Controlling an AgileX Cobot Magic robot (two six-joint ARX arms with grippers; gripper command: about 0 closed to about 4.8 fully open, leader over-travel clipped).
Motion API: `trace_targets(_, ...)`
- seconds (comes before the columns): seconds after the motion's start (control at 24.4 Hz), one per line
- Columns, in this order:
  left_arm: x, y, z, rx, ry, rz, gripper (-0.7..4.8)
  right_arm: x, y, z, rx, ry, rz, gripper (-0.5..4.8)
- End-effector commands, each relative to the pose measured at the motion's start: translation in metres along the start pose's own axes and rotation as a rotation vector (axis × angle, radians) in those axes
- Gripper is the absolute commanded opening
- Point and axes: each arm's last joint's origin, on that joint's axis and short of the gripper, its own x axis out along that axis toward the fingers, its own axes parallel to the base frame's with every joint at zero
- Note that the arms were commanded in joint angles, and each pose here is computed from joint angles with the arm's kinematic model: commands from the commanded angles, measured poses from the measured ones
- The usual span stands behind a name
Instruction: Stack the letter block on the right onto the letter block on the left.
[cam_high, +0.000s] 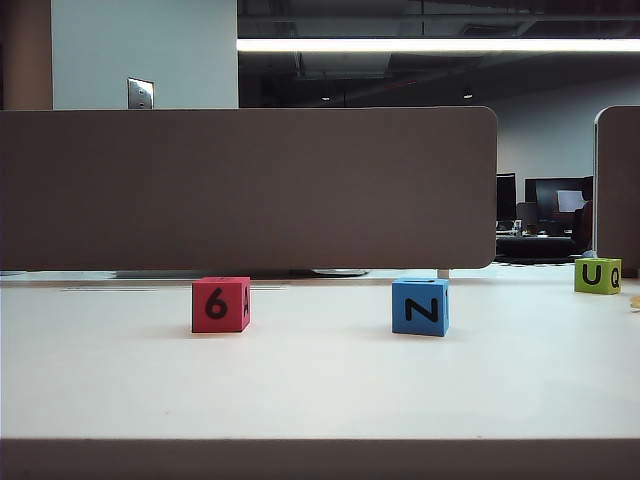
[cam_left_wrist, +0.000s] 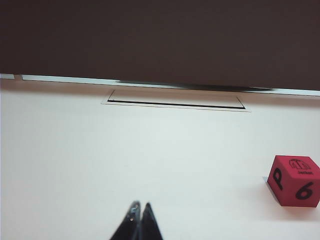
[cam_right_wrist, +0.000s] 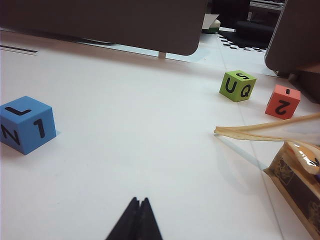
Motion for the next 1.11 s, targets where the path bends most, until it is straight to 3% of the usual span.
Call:
trace_targets(0.04, -0.0002, -0.0003, 0.0031, -0.002, -0.021, -0.006, -0.02, 0.0, -0.0002, 0.001, -0.001, -0.017, -0.004, -0.01)
trace_targets(1.11, -0.0003, -0.0015, 0.005, 0.002, -0.04, -0.046, -0.03, 0.0001, 0.0002, -0.0004, 0.001, -0.003, 0.002, -0.01)
